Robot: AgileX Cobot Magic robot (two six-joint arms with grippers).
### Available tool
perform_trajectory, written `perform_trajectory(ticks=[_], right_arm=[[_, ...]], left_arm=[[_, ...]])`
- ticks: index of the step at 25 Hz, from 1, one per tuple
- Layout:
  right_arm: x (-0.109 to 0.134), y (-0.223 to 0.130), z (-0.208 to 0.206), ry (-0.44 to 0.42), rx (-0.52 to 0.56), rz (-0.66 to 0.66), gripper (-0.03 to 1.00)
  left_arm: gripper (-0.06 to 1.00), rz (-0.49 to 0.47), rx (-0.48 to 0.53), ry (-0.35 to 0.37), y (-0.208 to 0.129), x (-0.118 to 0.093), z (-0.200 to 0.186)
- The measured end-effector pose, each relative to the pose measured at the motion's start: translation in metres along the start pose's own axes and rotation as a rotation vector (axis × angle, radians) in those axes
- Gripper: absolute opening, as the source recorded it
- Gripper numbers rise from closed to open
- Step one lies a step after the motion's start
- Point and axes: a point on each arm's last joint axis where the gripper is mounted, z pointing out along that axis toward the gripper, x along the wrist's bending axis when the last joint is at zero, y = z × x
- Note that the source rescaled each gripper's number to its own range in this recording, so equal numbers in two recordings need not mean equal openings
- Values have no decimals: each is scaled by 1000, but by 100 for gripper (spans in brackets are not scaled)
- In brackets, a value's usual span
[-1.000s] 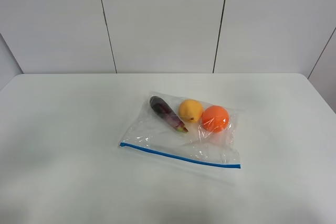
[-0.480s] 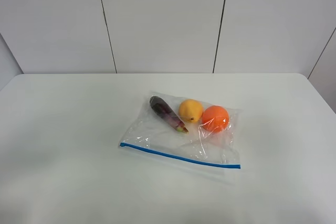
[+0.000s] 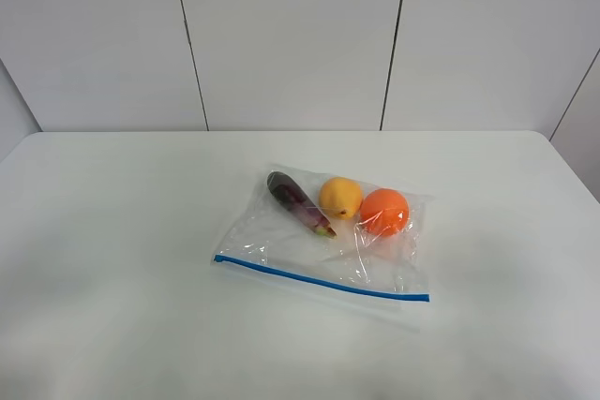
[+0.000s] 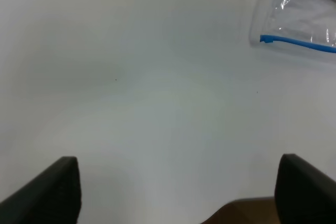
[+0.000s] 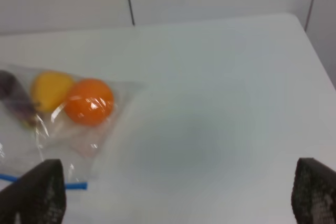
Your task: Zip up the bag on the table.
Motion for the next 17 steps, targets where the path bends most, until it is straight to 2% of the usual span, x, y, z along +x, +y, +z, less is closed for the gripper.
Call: perform_trajectory(ticks=[1,3,17], right_arm=[[-2,-9,10,-13,46,-6,100],[-2,-13,14,-18,65,-9,100],[-2,-14,15,-20,67,-10,100]], left_arm=[[100,0,0,0,0,0,0],[100,0,0,0,0,0,0],[100,0,0,0,0,0,0]])
